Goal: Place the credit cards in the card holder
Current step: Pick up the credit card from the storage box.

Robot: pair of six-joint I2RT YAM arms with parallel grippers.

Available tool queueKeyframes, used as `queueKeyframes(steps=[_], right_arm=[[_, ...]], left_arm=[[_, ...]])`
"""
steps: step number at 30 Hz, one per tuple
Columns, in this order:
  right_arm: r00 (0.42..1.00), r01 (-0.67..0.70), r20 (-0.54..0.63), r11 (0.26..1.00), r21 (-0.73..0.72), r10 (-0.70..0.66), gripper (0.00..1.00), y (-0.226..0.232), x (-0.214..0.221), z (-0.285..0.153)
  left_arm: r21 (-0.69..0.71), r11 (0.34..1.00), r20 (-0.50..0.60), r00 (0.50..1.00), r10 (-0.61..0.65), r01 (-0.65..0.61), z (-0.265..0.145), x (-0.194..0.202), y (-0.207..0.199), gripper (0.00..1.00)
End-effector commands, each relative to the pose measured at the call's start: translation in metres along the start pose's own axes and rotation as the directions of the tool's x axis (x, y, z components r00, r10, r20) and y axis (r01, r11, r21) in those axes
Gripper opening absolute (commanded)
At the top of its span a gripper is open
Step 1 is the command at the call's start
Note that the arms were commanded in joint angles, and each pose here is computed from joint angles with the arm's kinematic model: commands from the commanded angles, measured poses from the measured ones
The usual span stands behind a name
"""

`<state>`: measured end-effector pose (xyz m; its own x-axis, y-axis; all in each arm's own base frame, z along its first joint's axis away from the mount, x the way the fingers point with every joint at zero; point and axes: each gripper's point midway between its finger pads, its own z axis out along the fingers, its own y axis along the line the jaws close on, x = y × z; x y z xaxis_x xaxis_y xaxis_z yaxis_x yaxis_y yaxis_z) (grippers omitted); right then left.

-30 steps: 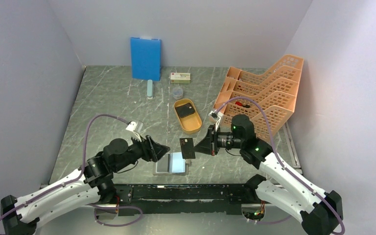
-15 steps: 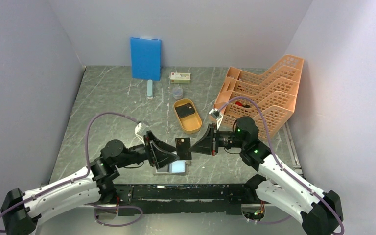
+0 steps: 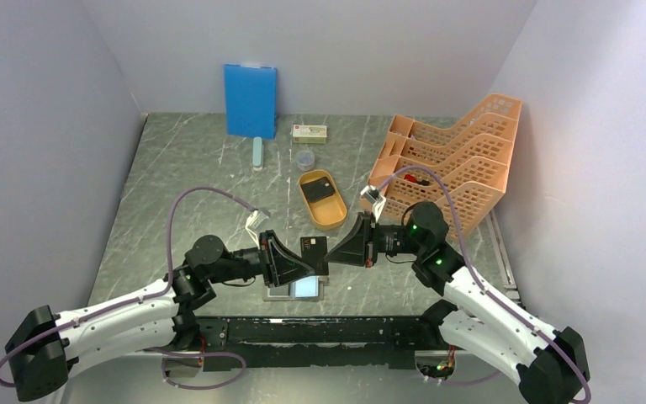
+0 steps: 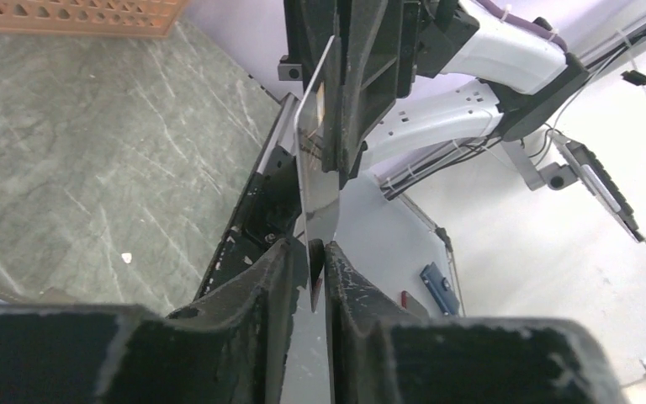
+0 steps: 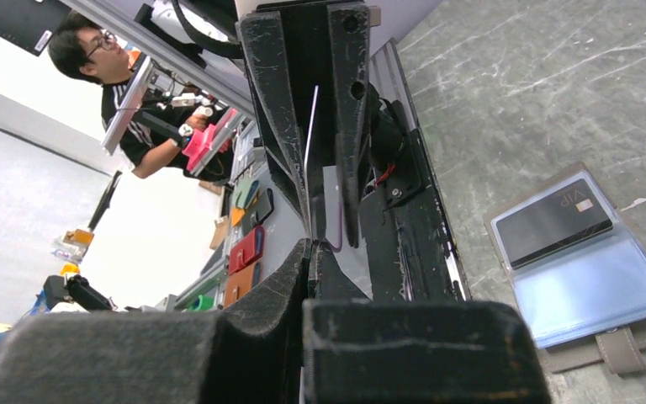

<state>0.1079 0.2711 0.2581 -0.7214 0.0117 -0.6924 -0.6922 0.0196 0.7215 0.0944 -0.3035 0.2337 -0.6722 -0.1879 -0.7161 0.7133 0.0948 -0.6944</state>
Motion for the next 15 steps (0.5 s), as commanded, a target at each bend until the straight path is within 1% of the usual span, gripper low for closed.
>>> queueKeyframes(steps=[1, 4, 6, 7, 9, 15], right_arm=[[1.0, 0.007, 0.008, 0.999, -0.033, -0.007, 0.0, 0.0075, 0.0011, -0.0005], [1.0, -0.01, 0.02, 1.0, -0.013, 0.01, 0.0, 0.0026, -0.0007, 0.0013], [0.999, -0.023, 0.021, 1.0, -0.019, 0.024, 0.0, 0.0028, -0.001, 0.0024], [0.999, -0.023, 0.023, 1.0, -0.022, 0.023, 0.0, 0.0029, -0.0016, 0.0028], [0.999, -0.028, 0.021, 0.999, -0.026, 0.028, 0.05, 0.0037, -0.0012, 0.0036], [0.999, -0.03, 0.013, 0.999, -0.02, 0.03, 0.21, 0.0025, -0.0004, 0.0066]], left_arm=[[0.078, 0.997, 0.035, 0.999, 0.023, -0.025, 0.0022, -0.0118, -0.0166, 0.22], [0.084, 0.996, 0.038, 0.999, 0.02, -0.023, 0.0025, -0.012, -0.0175, 0.1], [0.083, 0.996, 0.04, 0.999, 0.019, -0.023, 0.0027, -0.0127, -0.0174, 0.06], [0.083, 0.996, 0.039, 0.999, 0.017, -0.02, 0.0027, -0.0124, -0.0172, 0.05], [0.083, 0.996, 0.04, 0.999, 0.015, -0.019, 0.0028, -0.0126, -0.0172, 0.05], [0.088, 0.996, 0.042, 0.999, 0.009, -0.012, 0.0028, -0.0112, -0.0165, 0.05]])
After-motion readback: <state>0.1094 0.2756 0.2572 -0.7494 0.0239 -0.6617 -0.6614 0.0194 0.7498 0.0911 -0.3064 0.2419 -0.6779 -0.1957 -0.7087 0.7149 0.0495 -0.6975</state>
